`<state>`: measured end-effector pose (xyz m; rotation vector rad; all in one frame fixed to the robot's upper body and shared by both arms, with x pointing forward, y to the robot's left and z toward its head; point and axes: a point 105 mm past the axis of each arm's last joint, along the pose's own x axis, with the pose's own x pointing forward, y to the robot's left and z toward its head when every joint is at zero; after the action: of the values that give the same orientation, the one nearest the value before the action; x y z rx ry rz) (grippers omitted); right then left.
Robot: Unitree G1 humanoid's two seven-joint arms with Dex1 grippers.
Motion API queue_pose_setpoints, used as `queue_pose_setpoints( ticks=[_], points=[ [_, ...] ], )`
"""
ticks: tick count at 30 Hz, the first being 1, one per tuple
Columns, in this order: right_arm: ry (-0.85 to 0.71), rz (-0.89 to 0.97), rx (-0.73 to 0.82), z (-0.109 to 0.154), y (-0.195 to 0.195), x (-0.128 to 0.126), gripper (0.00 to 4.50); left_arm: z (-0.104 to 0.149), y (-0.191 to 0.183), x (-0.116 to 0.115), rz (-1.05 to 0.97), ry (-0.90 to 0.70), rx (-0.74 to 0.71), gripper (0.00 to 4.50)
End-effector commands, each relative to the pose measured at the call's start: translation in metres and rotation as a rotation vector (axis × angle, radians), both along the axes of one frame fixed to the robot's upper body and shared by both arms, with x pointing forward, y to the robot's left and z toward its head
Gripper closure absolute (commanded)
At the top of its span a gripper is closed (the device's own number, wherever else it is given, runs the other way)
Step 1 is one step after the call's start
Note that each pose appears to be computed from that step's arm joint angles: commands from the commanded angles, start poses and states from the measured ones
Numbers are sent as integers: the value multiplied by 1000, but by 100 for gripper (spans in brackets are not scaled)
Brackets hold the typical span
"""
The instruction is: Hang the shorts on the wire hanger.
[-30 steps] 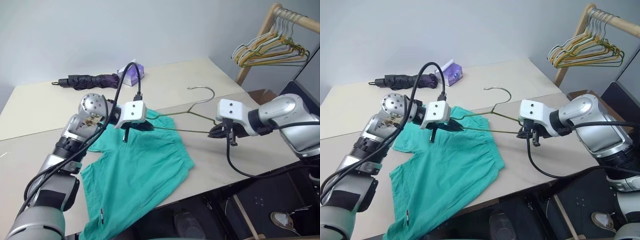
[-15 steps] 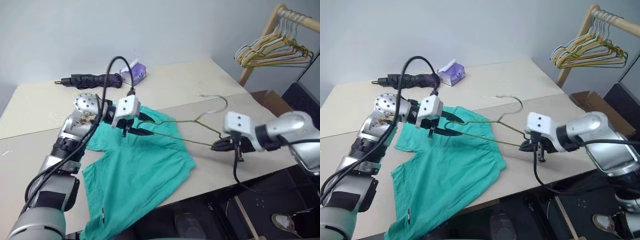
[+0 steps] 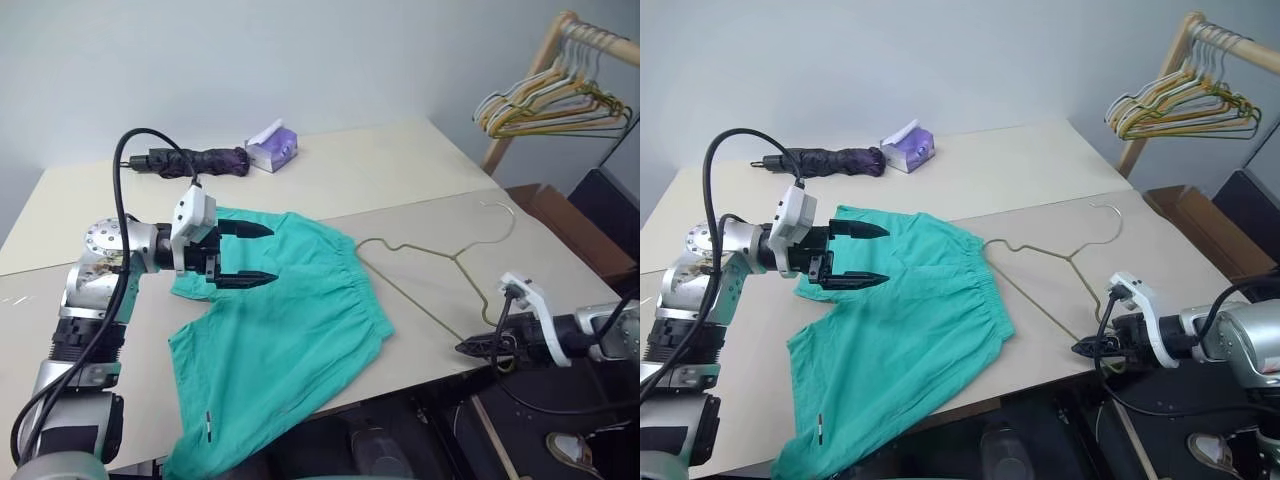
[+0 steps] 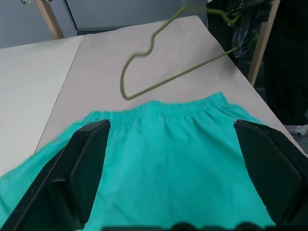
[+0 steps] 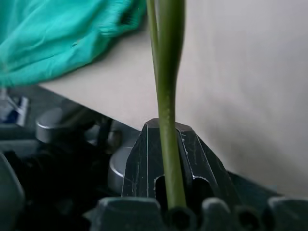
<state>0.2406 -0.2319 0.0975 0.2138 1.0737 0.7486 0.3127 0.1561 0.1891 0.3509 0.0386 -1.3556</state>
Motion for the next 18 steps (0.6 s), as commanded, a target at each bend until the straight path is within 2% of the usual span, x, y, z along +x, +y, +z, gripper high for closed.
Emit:
queue_pose_setpoints(
  ticks=[1,5,10,18],
  points=[
    [20,-75,47,2,-2,14,450,16,1,-3,18,-64,-13,4],
    [44,-102,75,1,-1,23,450,17,1,-6,29,-71,2,4],
    [94,-73,69,-3,4,22,450,19,2,-6,43,-82,8,4],
    [91,-5,148,14,3,13,450,18,3,-7,64,-81,1,4]
  ],
)
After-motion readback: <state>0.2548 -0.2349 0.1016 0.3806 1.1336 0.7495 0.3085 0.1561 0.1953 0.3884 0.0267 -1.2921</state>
